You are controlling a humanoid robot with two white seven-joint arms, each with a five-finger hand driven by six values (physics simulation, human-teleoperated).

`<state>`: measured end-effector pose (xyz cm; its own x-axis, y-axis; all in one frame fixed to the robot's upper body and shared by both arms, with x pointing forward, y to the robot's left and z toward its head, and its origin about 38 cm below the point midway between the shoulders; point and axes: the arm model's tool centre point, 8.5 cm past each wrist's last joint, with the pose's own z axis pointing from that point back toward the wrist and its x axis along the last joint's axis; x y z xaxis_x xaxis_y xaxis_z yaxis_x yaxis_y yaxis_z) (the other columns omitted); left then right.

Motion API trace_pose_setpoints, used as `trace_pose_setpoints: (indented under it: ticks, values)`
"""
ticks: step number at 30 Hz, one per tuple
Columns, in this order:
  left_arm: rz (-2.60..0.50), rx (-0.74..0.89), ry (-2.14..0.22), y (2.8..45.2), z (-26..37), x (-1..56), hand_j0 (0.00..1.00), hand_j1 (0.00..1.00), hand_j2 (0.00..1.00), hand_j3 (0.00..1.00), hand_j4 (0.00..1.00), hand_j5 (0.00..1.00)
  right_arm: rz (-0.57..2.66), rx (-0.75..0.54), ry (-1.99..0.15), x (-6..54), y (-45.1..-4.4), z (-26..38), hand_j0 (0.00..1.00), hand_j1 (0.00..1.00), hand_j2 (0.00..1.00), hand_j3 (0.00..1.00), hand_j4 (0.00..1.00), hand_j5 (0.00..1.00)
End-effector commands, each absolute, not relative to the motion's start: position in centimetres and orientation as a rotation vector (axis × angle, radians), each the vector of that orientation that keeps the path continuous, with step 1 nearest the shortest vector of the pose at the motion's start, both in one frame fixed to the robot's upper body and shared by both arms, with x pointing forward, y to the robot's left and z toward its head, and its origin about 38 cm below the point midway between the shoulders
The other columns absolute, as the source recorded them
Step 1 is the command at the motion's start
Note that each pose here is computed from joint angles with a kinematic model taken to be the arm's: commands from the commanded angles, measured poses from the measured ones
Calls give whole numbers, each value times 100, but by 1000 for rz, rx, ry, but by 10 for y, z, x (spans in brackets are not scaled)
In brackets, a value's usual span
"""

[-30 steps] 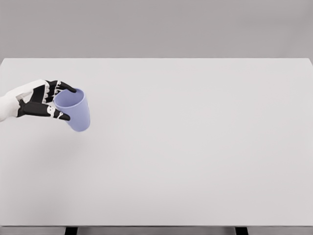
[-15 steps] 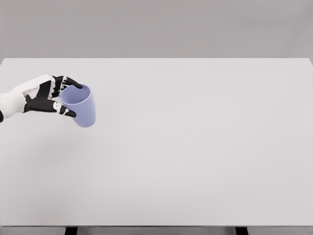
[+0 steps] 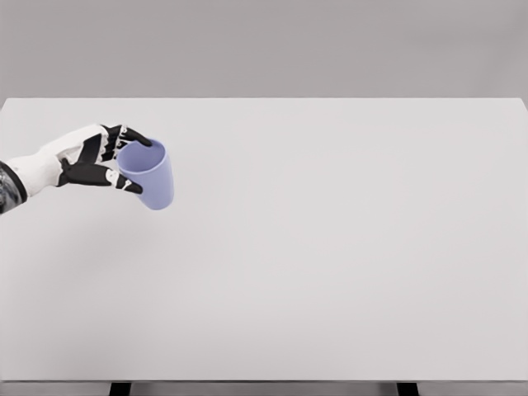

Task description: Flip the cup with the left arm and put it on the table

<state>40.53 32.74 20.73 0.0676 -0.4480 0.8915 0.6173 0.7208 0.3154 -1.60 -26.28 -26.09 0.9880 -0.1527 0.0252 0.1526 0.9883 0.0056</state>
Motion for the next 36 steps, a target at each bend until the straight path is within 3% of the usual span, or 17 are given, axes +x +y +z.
trace_pose_setpoints:
  ticks: [1,36]
  values:
    - [-796,-161,-1283,328,210,408,59,59,59,59,59,59,-153,3,-25,-16,-263,-261,100,100,100,100,100,100]
    - [-744,-113,-1296,340,198,410,59,59,59,59,59,59,-153,4,-25,-16,-263,-261,100,100,100,100,100,100]
